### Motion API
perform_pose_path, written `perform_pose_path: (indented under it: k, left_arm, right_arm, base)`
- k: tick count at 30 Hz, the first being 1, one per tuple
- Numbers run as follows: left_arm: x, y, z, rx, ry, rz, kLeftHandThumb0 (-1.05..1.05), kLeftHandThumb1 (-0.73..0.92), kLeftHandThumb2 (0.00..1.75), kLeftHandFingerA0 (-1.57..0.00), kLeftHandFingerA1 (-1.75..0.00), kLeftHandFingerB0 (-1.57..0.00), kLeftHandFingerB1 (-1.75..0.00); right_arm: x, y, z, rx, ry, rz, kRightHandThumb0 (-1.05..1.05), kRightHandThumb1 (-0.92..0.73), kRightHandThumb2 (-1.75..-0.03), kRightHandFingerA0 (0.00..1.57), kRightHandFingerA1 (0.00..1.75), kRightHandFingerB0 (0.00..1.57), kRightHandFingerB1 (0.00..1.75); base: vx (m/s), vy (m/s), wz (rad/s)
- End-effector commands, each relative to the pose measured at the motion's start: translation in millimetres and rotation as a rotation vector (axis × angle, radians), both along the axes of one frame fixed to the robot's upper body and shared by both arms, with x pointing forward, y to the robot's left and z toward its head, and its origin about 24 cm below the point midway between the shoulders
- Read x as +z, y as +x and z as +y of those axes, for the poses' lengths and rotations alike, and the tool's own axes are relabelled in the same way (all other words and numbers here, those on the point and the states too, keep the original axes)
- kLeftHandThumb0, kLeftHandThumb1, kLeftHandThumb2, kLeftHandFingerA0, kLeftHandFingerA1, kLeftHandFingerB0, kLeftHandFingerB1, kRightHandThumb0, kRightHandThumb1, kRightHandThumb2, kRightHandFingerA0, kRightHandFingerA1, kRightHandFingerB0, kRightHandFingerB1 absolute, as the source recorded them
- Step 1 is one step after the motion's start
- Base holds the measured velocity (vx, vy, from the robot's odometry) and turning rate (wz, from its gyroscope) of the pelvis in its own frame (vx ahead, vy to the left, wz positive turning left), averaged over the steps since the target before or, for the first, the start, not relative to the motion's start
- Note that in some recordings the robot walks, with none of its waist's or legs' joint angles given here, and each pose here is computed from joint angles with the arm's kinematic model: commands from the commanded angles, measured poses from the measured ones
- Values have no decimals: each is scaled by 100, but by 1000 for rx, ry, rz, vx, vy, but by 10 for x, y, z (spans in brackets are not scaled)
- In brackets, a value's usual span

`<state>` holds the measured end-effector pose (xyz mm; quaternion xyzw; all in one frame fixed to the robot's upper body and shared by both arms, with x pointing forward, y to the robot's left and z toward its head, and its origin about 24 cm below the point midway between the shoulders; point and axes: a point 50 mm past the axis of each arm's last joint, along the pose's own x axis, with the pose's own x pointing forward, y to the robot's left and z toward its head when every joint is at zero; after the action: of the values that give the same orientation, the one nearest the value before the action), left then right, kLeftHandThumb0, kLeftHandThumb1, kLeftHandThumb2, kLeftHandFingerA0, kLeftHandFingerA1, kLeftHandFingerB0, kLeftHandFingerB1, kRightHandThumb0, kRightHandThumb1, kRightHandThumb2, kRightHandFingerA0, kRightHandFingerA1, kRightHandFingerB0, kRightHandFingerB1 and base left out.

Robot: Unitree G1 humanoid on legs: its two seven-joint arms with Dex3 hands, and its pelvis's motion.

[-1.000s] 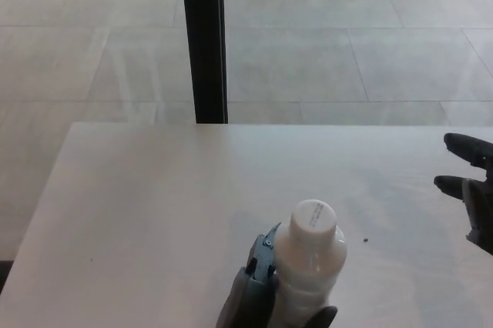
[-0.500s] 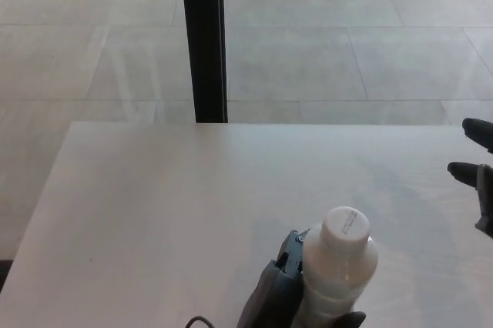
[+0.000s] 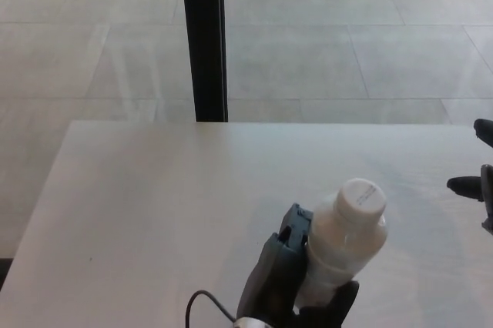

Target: The robot uses its left hand to to lift the bottle kept on the middle of the desk and tilts it towards its right hand. It then uses its right hand to rotate its cap to open it and places the bottle and cap back on the desk

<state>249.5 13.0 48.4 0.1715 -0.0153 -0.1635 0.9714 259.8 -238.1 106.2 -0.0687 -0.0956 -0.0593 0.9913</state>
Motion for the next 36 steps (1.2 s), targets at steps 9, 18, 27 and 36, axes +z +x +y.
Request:
perform_pose_path:
  k: [9,18,27,36]
  left_arm:
    - [422,367,907,61,478,-103,16,60,121,-92,-175,-82,-142]
    - [504,340,1365,-16,898,-84,14,51,103,-92,-158,-85,-123]
    - [460,333,1455,-2,891,35,11,57,98,-89,-125,-73,-78]
    - [489,345,1190,-1,737,-31,15,52,107,-82,-170,-78,-144]
  right_arm:
    - [-131,-100,203,143,-96,35,-62,-58,-96,82,83,49,55]
    - [-47,-73,525,291,-207,2,-63,-66,-62,82,82,58,38]
    - [51,-128,735,370,-241,-12,-63,-61,-59,79,81,56,37]
    - [-160,-132,958,411,-240,49,-58,-61,-59,78,88,54,36]
  base:
    - [0,0,0]
    - [0,0,0]
    - [0,0,0]
    - [0,0,0]
